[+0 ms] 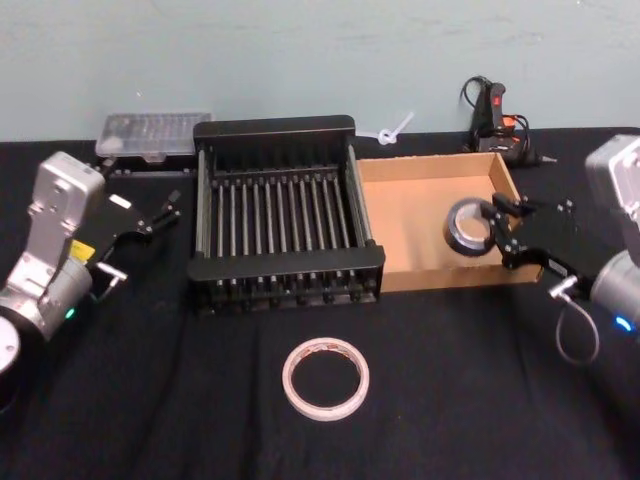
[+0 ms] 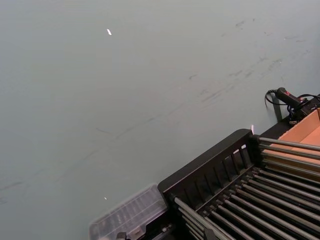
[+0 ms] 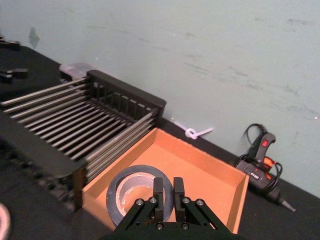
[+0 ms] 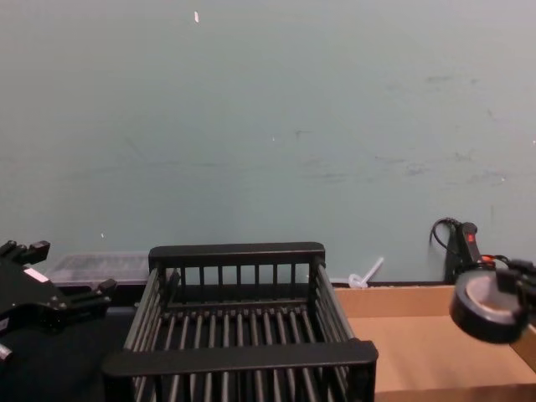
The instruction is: Pick up the white tape and place it into the black box , Pick up the silver tape and place it into the brown box.
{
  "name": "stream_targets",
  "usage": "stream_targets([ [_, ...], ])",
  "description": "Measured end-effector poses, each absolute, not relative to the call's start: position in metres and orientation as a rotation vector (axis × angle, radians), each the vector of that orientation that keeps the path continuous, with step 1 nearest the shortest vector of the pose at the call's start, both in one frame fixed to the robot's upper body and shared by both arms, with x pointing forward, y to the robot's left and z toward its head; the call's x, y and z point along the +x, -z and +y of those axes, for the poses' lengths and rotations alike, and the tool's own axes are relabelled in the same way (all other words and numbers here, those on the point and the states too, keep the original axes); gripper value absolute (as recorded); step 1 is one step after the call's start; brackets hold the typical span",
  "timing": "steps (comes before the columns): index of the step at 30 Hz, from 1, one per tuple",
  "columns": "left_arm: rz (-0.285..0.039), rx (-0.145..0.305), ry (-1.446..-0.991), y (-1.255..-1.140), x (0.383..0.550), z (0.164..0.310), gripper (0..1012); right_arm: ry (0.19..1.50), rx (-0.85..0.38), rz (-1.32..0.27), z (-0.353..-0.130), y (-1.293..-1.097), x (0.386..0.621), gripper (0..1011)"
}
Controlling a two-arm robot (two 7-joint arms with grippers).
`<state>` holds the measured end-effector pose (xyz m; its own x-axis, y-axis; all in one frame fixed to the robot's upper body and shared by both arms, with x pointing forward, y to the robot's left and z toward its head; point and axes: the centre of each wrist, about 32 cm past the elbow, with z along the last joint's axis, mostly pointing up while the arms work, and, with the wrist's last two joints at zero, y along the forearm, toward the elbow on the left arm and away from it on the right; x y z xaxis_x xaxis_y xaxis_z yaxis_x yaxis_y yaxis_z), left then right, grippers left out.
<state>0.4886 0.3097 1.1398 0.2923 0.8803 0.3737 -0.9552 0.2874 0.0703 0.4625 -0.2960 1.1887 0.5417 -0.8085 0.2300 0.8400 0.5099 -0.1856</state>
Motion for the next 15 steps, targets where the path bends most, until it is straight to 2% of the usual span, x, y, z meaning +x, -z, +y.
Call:
stream_targets([
  [15, -0.285, 0.304, -1.248, -1.140, 0.489, 0.310, 1001, 1.037, -0.296, -0.122, -0.290, -1.196, 0.517, 125],
])
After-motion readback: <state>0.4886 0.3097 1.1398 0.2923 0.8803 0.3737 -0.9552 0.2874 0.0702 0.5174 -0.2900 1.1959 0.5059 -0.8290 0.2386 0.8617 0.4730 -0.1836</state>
